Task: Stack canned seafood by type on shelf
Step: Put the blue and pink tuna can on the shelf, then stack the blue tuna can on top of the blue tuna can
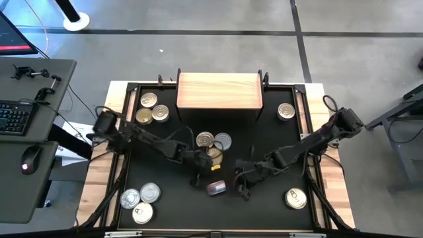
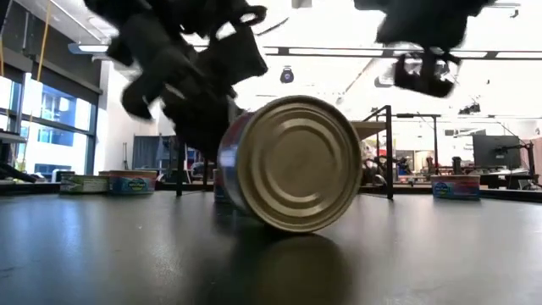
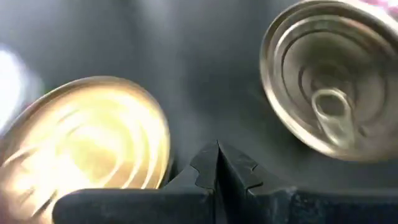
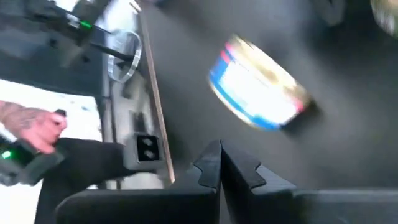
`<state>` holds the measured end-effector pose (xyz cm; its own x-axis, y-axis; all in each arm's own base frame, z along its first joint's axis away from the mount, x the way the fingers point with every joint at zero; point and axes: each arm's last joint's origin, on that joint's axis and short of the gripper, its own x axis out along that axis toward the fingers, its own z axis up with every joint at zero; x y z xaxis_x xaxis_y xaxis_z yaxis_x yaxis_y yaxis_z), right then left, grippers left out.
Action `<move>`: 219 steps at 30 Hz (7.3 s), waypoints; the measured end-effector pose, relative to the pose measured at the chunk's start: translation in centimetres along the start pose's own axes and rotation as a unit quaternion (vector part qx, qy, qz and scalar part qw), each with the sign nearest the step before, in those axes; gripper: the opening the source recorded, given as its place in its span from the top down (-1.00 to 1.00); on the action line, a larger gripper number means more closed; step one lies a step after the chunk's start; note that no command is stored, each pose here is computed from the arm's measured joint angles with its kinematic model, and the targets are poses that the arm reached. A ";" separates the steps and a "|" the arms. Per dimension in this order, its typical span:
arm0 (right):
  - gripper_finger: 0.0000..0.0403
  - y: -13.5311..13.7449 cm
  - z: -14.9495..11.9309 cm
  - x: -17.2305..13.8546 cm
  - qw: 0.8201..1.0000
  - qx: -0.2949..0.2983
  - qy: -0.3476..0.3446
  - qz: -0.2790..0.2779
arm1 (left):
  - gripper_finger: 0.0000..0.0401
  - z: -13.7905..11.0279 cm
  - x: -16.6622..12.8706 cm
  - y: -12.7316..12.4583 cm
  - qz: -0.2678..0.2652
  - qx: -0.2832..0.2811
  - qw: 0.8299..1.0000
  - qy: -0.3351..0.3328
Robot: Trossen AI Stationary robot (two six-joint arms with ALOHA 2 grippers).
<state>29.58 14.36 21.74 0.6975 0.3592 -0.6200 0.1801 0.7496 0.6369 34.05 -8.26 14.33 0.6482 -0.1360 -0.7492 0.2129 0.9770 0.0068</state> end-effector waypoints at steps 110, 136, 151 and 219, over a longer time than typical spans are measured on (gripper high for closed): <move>-0.43 -15.0 18.4 -11.3 0.716 -0.246 0.249 -0.604 | 1.00 0.4 -24.8 0.7 0.090 -0.242 0.855 -0.450; 0.37 -7.7 13.0 -23.9 0.852 -0.043 0.030 -0.520 | 1.00 0.5 -24.8 0.8 0.109 -0.228 0.856 -0.452; 0.99 -19.1 1.7 -21.6 0.765 0.299 -0.069 -0.566 | 1.00 0.5 -24.9 1.8 0.135 -0.235 0.847 -0.457; 1.00 -15.8 -2.5 -11.4 0.907 0.272 0.073 -0.312 | 1.00 1.8 -21.5 1.5 0.089 -0.140 0.889 -0.428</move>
<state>17.08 -0.19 17.63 0.2490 0.0587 -0.9667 0.8521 0.4612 0.2475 21.71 -4.21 31.67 0.9974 0.0666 0.0258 -0.0609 0.9819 -0.1794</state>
